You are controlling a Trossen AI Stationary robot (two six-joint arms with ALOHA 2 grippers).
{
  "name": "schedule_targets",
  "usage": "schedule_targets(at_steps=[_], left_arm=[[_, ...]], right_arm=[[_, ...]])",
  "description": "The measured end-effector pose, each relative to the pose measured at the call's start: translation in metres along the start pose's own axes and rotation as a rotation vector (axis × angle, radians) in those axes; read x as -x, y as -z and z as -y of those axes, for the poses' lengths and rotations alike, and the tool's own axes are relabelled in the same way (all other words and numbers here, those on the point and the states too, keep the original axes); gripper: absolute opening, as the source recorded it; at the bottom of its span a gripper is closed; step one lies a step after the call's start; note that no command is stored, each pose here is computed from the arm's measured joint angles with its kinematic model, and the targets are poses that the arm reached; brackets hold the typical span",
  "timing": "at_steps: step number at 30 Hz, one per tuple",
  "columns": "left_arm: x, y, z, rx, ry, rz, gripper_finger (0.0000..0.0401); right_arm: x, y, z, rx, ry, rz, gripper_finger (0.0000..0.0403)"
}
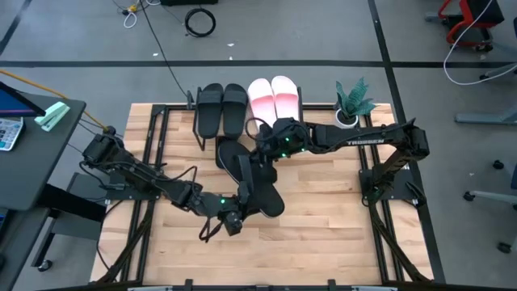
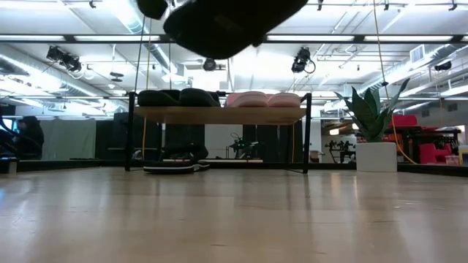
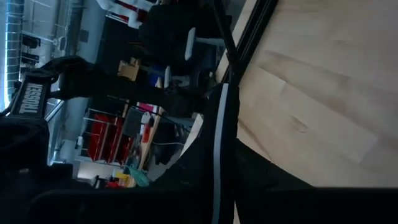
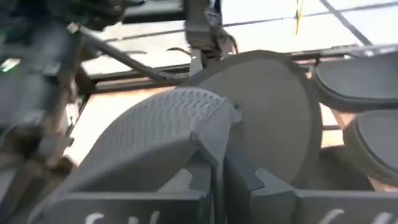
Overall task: Pick and place slides into the shelf
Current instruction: Move the black flip flop under the table
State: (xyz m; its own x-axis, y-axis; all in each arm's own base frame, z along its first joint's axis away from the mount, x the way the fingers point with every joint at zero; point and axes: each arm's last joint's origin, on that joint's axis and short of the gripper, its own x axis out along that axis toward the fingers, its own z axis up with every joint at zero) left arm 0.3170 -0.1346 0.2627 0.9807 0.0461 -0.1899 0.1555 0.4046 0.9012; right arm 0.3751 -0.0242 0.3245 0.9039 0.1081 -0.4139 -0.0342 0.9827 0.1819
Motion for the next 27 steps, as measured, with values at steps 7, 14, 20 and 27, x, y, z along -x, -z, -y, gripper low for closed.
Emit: schedule_targets(at_steps=[7,14,20,27], left_arm=[[0.006,-0.008,0.007,0.031,0.005,-0.013,0.0055],[0.009,-0.012,0.009,0.089,-0.035,-0.07,0.0054],[0.009,-0.011,0.008,0.158,-0.053,-0.08,0.0054],[0.009,-0.013,0.003,0.233,-0.098,-0.065,0.0054]], right_arm=[[0.02,-0.003,-0.031,0.076,0.011,-0.012,0.0064],[0.051,0.003,-0.076,0.076,0.003,-0.09,0.0107],[0.057,0.029,-0.141,0.246,-0.02,-0.16,0.0124],[0.065,0.062,-0.203,0.463,0.246,-0.11,0.0123]])
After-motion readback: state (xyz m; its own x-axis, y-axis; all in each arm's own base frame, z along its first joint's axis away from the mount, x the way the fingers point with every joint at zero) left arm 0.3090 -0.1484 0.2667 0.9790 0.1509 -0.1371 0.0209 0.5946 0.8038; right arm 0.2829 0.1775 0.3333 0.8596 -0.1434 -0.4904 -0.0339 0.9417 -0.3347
